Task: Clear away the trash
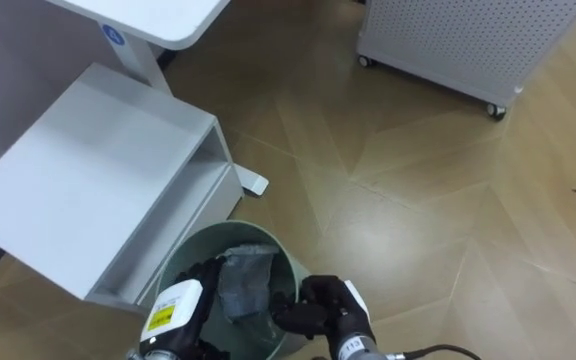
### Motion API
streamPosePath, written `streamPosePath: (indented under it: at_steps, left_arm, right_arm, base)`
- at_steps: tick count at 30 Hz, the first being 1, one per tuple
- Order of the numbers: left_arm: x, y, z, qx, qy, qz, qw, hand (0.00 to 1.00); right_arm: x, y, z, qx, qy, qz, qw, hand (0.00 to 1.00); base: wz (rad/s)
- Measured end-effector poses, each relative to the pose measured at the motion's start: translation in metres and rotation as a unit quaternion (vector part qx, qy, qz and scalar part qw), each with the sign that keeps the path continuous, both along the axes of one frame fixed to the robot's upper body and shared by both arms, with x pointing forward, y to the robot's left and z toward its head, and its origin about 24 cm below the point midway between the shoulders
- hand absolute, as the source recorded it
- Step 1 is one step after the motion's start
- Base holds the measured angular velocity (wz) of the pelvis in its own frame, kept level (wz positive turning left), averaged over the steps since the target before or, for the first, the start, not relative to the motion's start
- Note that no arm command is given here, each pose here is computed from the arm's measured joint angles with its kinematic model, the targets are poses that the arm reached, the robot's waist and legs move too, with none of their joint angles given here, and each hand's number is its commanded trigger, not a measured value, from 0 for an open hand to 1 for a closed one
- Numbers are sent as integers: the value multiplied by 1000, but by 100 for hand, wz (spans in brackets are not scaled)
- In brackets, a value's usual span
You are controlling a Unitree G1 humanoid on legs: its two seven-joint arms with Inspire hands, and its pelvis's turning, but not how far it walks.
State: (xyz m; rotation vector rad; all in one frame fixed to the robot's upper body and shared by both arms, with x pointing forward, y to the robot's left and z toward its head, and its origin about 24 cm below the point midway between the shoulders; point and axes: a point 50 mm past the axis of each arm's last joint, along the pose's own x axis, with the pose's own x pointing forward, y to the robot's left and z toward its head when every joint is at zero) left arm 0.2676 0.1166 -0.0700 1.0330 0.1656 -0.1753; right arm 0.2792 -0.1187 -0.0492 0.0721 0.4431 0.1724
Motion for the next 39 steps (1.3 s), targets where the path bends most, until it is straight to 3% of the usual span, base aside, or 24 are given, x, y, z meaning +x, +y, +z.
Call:
streamPosePath:
  at_steps: [17, 27, 30, 36, 39]
  left_arm:
    - [-15, 6, -13, -11, 38, -4, 999, 0]
    - [-35, 6, -15, -67, 16, -22, 997, 0]
    - [-47, 15, -19, -71, 9, -9, 997, 0]
    - [-75, 60, -22, -53, -15, 67, 996, 0]
    - [-86, 66, -23, -54, -14, 77, 995, 0]
  right_arm:
    - [-9, -11, -9, -56, 3, -5, 998, 100]
    - [-42, -52, -37, -69, 45, -75, 994, 100]
    - [-64, -68, -51, -72, 78, -111, 988, 100]
    - [-114, -103, -71, -84, 138, -184, 969, 100]
    - [-133, -117, -78, -98, 165, -219, 957, 100]
  base:
    - [-1]
    - [-5]
    - [-1]
    - [-5]
    - [0]
